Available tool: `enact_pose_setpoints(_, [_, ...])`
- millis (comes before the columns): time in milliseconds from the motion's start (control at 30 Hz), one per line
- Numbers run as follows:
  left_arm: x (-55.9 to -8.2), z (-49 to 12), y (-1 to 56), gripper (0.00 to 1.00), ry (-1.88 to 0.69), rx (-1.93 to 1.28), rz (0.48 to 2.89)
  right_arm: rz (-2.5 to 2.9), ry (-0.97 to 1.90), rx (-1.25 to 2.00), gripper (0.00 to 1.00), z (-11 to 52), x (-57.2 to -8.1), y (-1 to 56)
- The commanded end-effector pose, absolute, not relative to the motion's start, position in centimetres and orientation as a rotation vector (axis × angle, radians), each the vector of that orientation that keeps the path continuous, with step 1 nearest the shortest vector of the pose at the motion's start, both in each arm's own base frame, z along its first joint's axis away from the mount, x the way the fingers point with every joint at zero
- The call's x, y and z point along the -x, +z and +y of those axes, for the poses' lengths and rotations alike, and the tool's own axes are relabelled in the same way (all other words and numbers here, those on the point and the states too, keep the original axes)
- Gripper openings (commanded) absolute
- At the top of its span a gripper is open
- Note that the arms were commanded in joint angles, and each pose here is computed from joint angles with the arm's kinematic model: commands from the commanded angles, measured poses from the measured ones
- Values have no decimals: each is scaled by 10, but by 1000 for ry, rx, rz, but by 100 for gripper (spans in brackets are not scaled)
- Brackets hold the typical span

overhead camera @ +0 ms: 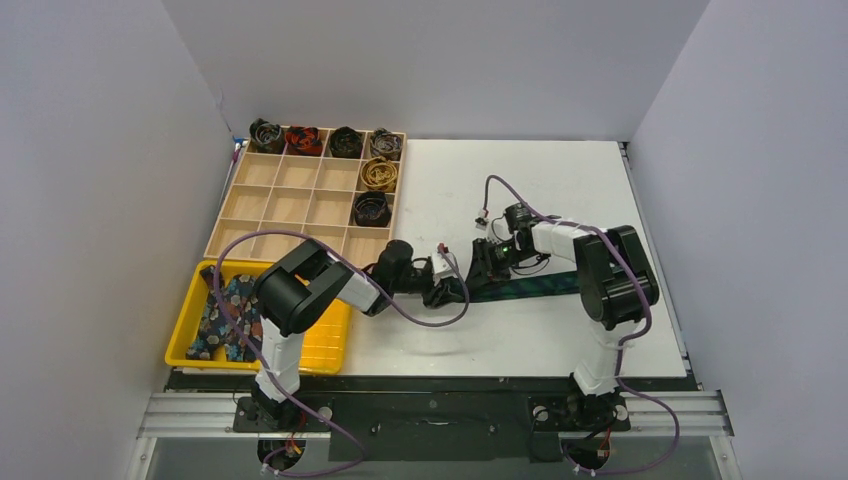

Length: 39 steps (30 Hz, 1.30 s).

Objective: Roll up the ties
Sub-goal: Roll the tie at the center of the board.

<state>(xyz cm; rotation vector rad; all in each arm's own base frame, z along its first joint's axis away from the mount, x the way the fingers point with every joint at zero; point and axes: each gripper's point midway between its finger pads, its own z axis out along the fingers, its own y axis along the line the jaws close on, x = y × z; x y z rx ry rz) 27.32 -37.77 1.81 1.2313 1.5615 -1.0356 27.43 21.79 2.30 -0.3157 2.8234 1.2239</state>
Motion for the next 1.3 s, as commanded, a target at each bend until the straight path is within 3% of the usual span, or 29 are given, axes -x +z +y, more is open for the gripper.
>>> enact_pose_setpoints(0, [-256,-327,-47,14,-821,-1459,1873,2753,1040,396,36,176,-293,40])
enact_pose_setpoints(33, [-260,-328,-45,14,-801,-1471,1869,2752,1061,389,42,174,-291,45])
enact_pose_setpoints(100, [-254,-323,-51,14,-776,-1523,1915,2725,1118,371,45,175,-291,58])
enact_pose_setpoints(300, [-252,-321,-55,14,-709,-1595,1956,2682,1298,305,46,213,-279,75])
enact_pose_setpoints(600, [-255,-322,-55,14,-686,-1608,1978,2633,1293,134,45,238,-300,59])
enact_pose_setpoints(700, [-256,-324,-54,14,-688,-1606,1980,2657,1237,121,36,235,-303,46])
enact_pose_setpoints(800, [-255,-325,-54,14,-689,-1608,1982,2719,1165,148,11,225,-297,32])
enact_pose_setpoints(867, [-256,-324,-55,13,-690,-1604,1993,2766,1144,182,0,218,-289,25])
enact_pose_setpoints(900, [-257,-324,-54,14,-691,-1600,1997,2785,1147,188,0,216,-286,22])
enact_pose_setpoints(967, [-257,-325,-55,13,-693,-1599,1998,2815,1172,201,4,214,-278,23])
enact_pose_setpoints(1133, [-257,-324,-56,14,-687,-1593,2012,2757,1298,169,46,224,-270,47])
enact_pose_setpoints(1267, [-255,-323,-58,14,-689,-1593,2017,2696,1296,79,45,231,-278,51])
